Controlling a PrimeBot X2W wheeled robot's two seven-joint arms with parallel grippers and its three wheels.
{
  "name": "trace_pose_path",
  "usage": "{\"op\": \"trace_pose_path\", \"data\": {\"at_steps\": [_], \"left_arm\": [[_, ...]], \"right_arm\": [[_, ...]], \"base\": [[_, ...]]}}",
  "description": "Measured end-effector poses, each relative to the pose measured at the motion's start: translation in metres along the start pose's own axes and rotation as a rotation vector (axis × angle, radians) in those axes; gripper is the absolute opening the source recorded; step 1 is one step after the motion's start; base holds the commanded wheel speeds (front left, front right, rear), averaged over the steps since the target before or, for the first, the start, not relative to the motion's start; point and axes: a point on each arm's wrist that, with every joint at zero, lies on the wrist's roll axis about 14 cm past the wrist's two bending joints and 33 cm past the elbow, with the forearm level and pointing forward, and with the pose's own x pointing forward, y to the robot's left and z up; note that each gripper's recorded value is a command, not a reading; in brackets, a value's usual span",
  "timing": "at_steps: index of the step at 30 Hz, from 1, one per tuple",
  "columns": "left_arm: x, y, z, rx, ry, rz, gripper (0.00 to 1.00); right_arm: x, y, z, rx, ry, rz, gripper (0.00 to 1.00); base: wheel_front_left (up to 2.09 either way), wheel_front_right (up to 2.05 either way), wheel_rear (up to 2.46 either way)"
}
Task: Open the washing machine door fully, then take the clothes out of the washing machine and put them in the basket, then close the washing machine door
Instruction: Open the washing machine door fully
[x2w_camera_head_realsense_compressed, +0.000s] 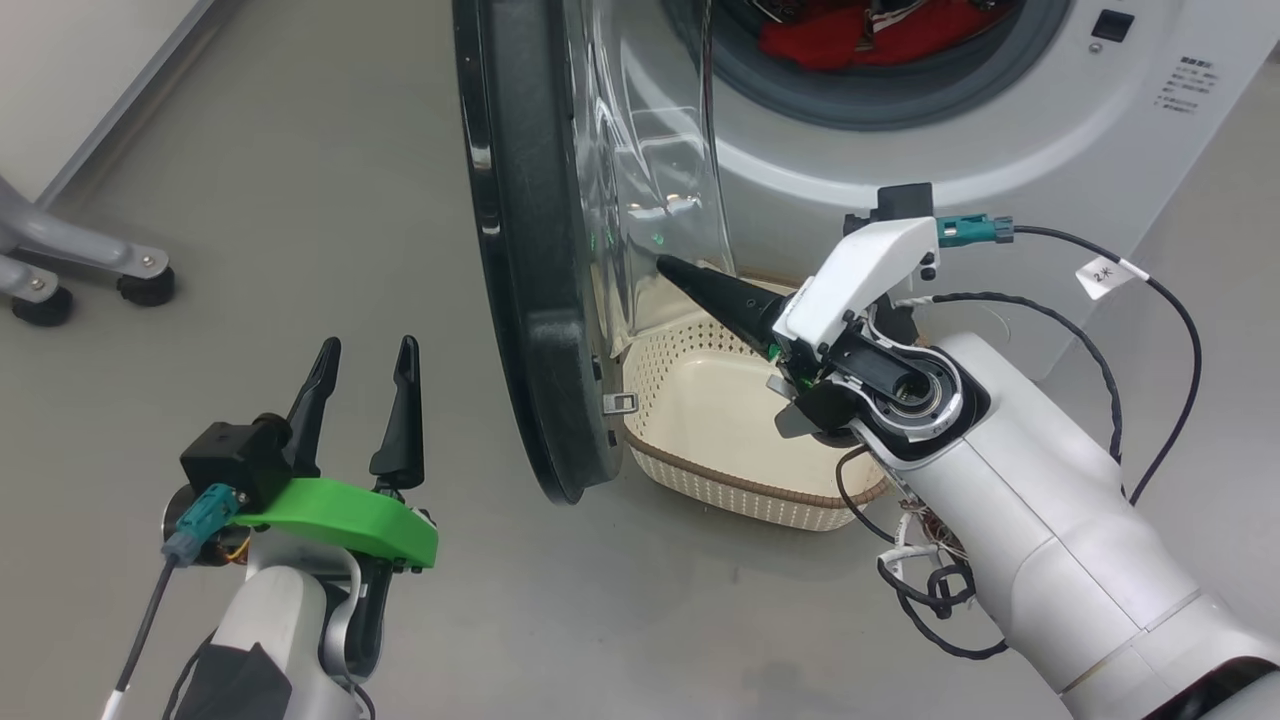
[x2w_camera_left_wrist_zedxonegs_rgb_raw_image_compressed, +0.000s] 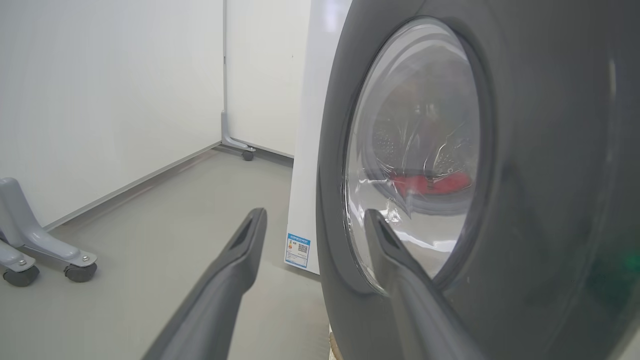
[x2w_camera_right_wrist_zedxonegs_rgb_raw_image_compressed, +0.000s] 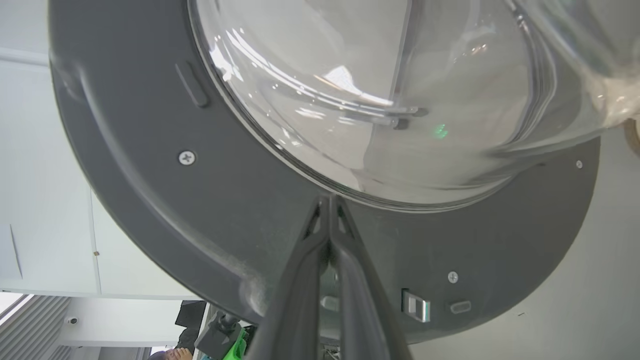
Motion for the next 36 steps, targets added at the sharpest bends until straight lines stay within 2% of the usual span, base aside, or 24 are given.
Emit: {"op": "trace_pose_path", "data": {"at_steps": [5, 6, 7, 8, 9, 10, 19, 22, 29, 32, 36], "left_arm": [[0.003, -0.005, -0.002, -0.003, 0.003, -0.017, 1.00], [0.004, -0.006, -0.002, -0.005, 0.003, -0.020, 1.00], [0.004, -0.006, -0.002, -0.005, 0.002, -0.021, 1.00], [0.005, -0.007, -0.003, -0.003, 0.003, -0.022, 1.00], [0.005, -0.007, -0.004, -0.004, 0.004, -0.022, 1.00], [0.005, -0.007, -0.005, -0.006, 0.007, -0.023, 1.00], [0.006, -0.013, -0.005, -0.004, 0.003, -0.043, 1.00], [0.005, -0.014, -0.006, -0.008, 0.005, -0.047, 1.00], [0.003, -0.016, -0.007, -0.012, 0.008, -0.053, 1.00], [0.002, -0.016, -0.007, -0.014, 0.008, -0.052, 1.00], [0.001, -0.015, -0.008, -0.007, 0.009, -0.051, 1.00]], "right_arm": [[-0.014, -0.004, 0.021, 0.010, -0.123, -0.009, 0.00], [-0.017, -0.005, 0.026, 0.010, -0.150, -0.012, 0.07], [-0.021, -0.007, 0.029, 0.012, -0.174, -0.016, 0.32], [-0.026, -0.010, 0.034, 0.013, -0.200, -0.023, 0.49], [-0.030, -0.013, 0.038, 0.013, -0.228, -0.030, 0.70], [-0.035, -0.015, 0.043, 0.009, -0.255, -0.038, 1.00], [-0.085, -0.038, 0.082, -0.068, -0.509, -0.132, 1.00], [-0.101, -0.039, 0.097, -0.159, -0.591, -0.170, 1.00], [-0.141, -0.046, 0.126, -0.448, -0.734, -0.293, 1.00], [-0.152, -0.047, 0.130, -0.582, -0.763, -0.334, 1.00], [-0.154, -0.052, 0.127, -0.705, -0.713, -0.401, 1.00]], "base": [[0.00, 0.00, 0.00], [0.00, 0.00, 0.00], [0.00, 0.00, 0.00], [0.00, 0.00, 0.00], [0.00, 0.00, 0.00], [0.00, 0.00, 0.00], [0.00, 0.00, 0.00], [0.00, 0.00, 0.00], [0.00, 0.00, 0.00], [0.00, 0.00, 0.00], [0.00, 0.00, 0.00]]}}
